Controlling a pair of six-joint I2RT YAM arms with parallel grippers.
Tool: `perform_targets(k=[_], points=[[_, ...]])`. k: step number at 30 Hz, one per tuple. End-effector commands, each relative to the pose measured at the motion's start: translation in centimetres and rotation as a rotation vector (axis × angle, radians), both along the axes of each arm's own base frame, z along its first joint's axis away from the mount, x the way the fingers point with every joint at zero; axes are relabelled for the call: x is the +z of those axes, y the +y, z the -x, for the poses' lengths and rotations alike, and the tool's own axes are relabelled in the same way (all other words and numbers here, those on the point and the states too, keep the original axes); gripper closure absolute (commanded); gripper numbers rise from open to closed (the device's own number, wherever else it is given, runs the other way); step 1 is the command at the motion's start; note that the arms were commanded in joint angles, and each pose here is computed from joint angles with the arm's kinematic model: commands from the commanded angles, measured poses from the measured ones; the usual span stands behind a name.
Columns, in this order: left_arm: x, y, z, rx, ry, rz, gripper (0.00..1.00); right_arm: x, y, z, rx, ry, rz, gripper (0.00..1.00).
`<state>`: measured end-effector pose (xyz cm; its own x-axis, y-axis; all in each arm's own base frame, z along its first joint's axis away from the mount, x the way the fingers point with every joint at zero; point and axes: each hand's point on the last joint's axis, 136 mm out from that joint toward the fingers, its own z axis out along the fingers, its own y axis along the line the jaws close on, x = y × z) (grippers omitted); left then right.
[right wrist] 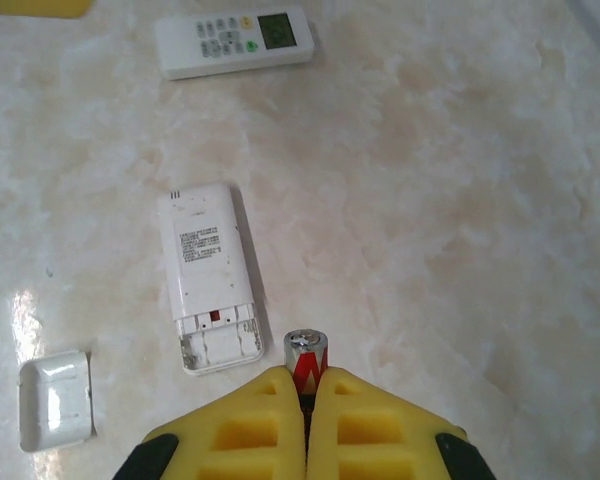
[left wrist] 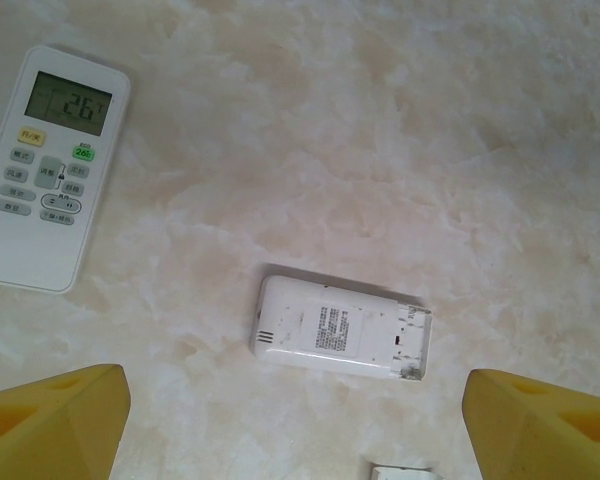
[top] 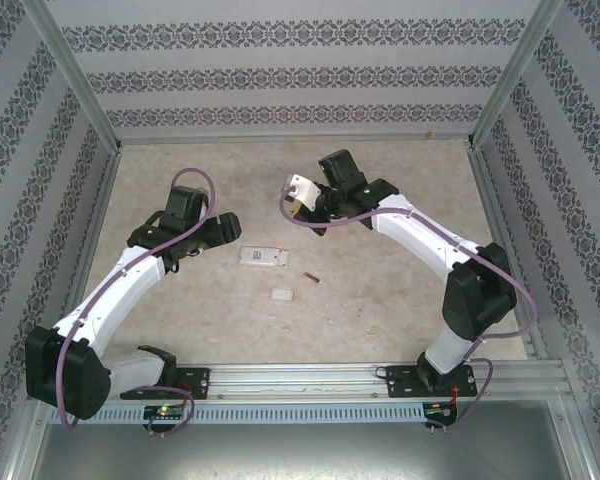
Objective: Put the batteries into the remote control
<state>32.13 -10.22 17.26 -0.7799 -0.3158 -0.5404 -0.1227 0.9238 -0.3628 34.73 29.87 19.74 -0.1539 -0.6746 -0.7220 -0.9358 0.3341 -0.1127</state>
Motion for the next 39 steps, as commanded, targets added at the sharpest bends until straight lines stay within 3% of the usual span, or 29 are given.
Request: perform_targets(k=[1, 8, 14, 22, 39], points=[[0.3, 0.0, 0.0, -0.015, -0.019, 0.005, 0.13, 1.1, -0.3, 1.3, 0.109, -0.076, 0.005, 1.00], [0.5, -0.3, -0.4, -0.016, -0.029, 0.019, 0.13, 1.5, 0.2, 1.5, 0.061, -0.022, -0.049, 1.00], [-1.1, -0.9, -1.1, -0.010, 0.002, 0.058, 0.13, -0.6, 3.5, -1.9, -0.500, 0.342, -0.251, 1.00], [-4.7, -1.8, -2.1, -0.040, 0.138, 0.067, 0.15, -7.2, 3.0, -2.2, -1.027, 0.509, -0.271, 1.00], [-9.3, -2.4, -3.3, -0.084, 0.276, 0.070, 0.14, -15.7, 3.4, -0.2, -1.223, 0.656, -0.200, 1.00]])
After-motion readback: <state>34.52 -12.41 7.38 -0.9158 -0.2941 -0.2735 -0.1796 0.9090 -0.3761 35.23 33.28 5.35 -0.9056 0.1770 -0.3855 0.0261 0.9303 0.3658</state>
